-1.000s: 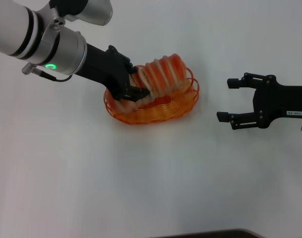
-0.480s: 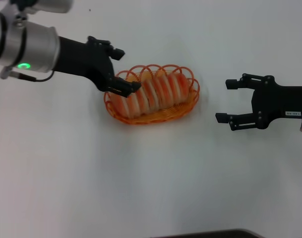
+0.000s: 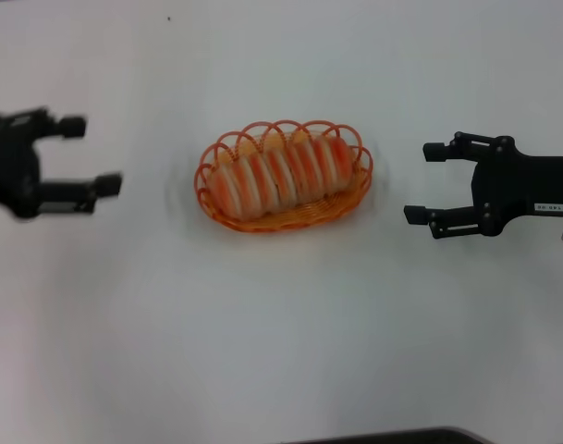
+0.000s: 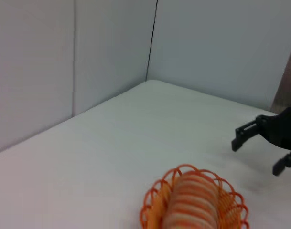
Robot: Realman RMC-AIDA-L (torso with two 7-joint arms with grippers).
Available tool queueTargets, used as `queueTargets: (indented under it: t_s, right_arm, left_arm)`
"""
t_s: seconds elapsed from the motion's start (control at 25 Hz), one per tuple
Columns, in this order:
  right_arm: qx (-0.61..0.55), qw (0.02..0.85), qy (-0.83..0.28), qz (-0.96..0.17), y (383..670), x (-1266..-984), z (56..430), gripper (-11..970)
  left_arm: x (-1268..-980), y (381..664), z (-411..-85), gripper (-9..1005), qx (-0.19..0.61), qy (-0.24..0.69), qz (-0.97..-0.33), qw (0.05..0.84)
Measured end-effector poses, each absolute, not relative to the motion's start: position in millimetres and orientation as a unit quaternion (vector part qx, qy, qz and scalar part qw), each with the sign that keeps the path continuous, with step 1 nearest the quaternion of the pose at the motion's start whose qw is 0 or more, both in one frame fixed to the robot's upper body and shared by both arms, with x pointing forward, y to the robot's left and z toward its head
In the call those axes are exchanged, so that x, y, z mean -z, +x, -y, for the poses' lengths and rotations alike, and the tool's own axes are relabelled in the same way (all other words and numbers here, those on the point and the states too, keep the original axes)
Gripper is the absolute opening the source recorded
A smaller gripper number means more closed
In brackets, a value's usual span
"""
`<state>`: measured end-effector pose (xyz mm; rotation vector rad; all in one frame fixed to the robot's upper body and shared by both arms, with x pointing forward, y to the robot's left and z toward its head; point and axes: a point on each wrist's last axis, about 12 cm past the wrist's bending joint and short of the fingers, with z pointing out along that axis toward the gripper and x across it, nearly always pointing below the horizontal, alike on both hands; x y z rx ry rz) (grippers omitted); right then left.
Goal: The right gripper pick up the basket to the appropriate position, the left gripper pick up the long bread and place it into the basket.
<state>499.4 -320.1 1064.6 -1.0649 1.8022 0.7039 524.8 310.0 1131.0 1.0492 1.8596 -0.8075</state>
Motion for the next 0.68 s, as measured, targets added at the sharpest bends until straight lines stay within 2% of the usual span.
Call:
queueTargets:
  t_s: [0.12, 0.32, 0.68]
  right_arm:
    - [-0.281, 0.450, -0.433, -0.729, 500, -1066, 321, 947]
    - [-0.275, 0.452, -0.435, -0.729, 502, -1068, 322, 947]
    - [-0.265, 0.453, -0.431, -0.734, 501, -1066, 325, 947]
  left_arm:
    - [-1103, 502, -328, 911, 0.348, 0.387, -0.747, 0.414]
    - [-1067, 474, -337, 911, 0.359, 0.349, -0.755, 0.424]
    - [-1040, 461, -334, 911, 0.358, 0.310, -0.771, 0.426]
